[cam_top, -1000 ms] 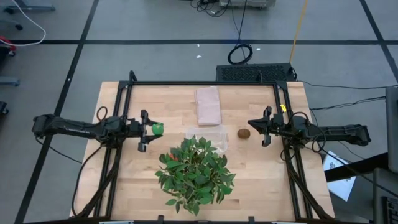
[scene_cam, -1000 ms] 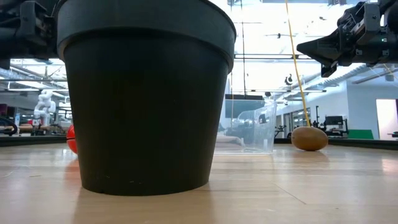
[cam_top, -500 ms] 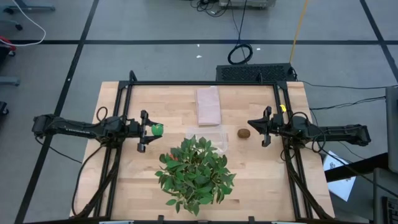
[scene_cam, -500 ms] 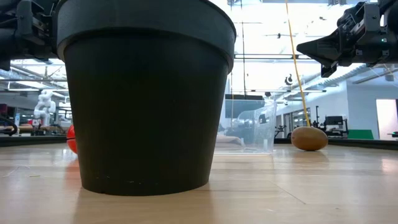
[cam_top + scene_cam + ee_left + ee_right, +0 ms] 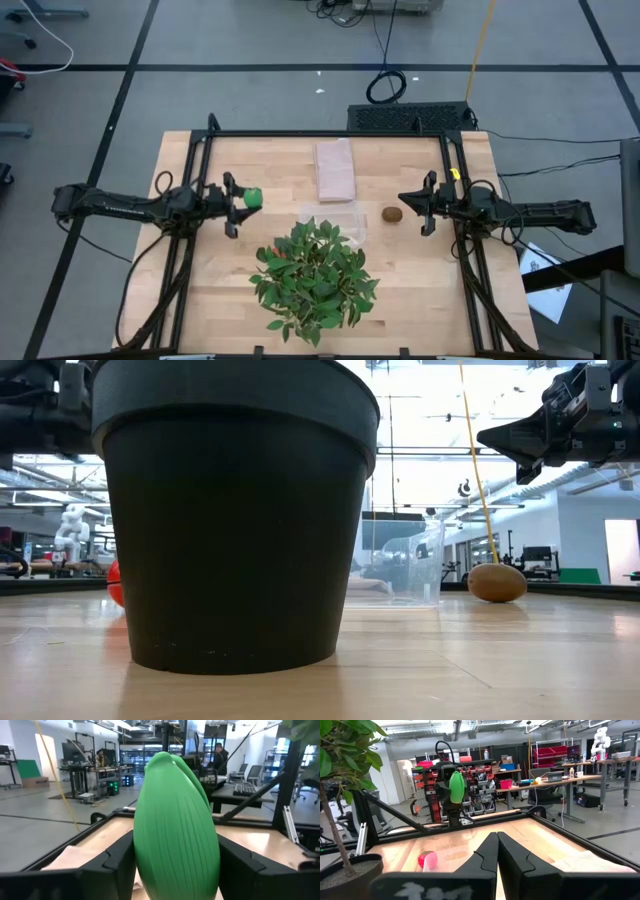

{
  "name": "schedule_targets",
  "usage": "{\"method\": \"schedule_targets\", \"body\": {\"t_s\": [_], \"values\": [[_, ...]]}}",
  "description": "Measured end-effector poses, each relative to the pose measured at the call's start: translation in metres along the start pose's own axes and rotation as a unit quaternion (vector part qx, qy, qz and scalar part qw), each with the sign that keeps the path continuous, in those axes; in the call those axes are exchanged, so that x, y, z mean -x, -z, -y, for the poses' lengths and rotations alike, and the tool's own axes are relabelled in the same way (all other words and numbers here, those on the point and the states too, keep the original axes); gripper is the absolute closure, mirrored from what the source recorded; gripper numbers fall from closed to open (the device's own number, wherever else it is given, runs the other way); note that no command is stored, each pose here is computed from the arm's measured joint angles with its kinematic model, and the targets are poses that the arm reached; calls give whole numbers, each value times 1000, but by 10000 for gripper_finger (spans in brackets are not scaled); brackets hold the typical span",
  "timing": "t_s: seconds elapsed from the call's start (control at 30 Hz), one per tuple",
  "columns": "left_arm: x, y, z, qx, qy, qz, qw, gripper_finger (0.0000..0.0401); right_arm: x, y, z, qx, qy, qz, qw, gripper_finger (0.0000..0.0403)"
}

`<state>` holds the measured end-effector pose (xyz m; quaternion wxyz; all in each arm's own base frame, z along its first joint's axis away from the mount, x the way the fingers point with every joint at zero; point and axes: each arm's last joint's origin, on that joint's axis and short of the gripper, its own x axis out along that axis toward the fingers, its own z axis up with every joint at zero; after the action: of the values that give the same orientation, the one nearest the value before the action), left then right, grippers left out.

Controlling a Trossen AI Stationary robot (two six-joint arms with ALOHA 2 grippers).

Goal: Pick and placing Produce into tupperware
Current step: Put the corn into the transparent bin

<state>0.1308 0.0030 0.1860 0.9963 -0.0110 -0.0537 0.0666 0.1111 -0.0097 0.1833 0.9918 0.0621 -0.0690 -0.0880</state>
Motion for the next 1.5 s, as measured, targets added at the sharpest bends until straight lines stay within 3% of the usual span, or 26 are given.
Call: {"method": "schedule_targets", "body": {"t_s": [0.5,0.93,1.5], "values": [[-43,-23,7,-50,5,-82,995,192,0,0,0,0,1,0,1000,403],[-96,-24,16,-71,61,-136,986,186,0,0,0,0,1,0,1000,403],[-164,-14,2,-53,138,-184,972,185,0,0,0,0,1,0,1000,403]]}}
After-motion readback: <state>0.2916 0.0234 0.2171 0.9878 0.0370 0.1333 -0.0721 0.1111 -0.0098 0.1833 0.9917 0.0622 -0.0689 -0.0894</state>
